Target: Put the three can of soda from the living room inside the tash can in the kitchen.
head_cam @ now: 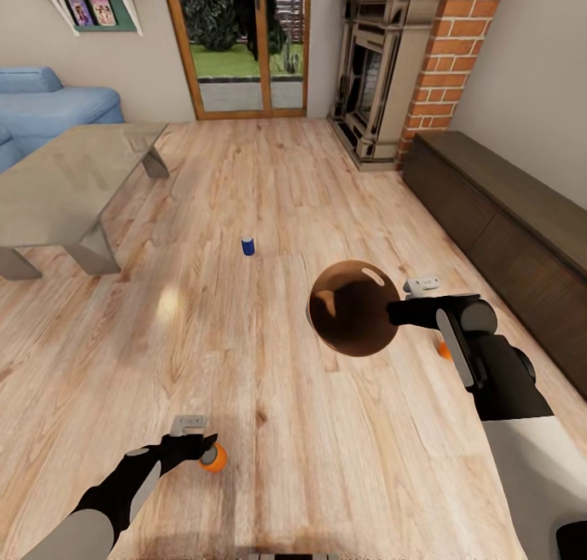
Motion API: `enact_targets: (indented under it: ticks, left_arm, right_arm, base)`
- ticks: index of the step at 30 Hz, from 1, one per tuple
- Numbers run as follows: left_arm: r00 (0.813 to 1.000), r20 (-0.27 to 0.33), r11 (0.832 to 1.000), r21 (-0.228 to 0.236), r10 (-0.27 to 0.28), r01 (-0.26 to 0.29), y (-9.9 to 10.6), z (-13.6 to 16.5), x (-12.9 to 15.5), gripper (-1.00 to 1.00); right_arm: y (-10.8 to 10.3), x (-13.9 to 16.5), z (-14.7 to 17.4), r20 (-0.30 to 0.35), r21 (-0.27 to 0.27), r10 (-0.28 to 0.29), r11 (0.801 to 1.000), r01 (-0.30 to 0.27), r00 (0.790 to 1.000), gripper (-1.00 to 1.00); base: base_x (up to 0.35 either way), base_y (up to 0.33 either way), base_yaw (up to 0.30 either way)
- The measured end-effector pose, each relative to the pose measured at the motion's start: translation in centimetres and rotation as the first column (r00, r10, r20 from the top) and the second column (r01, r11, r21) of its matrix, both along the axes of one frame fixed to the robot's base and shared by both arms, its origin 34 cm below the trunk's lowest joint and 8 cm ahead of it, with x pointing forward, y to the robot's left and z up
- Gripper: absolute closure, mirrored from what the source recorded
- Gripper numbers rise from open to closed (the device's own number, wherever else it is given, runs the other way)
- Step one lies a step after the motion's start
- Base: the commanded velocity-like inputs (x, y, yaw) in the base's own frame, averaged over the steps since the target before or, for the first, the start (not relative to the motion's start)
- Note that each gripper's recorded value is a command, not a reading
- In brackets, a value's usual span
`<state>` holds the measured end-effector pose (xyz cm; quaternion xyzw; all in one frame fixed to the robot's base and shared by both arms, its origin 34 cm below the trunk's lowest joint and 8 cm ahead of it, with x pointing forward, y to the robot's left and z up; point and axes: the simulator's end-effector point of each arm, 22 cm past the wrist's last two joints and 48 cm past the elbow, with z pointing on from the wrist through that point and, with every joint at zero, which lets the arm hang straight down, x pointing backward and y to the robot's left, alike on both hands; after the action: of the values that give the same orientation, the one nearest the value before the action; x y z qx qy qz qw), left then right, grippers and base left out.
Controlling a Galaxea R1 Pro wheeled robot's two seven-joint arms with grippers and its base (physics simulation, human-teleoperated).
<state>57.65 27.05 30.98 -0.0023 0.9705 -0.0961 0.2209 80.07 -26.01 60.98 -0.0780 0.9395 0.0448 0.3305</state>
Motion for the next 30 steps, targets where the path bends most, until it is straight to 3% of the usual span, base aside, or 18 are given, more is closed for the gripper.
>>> enact_targets:
  ticks: [6,30]
  left_arm:
    - [1.0,-0.003,1.0,-0.025,-0.01,0.01,-0.6,-0.3,-0.2,-1.0]
    - [0.999,0.017,0.999,-0.044,-0.027,0.028,-1.1,-1.0,-0.4,-1.0]
  right_arm:
    - [0.1,-0.1,-0.7,-0.01,-0.001,0.001,1.0,-0.001,1.0,1.0]
    - [0.5,-0.4,-2.9,-0.043,-0.012,0.017,1.0,-0.017,0.999,1.0]
  base:
    - [0.01,0.001,0.0]
    - [0.038,0.027,0.0]
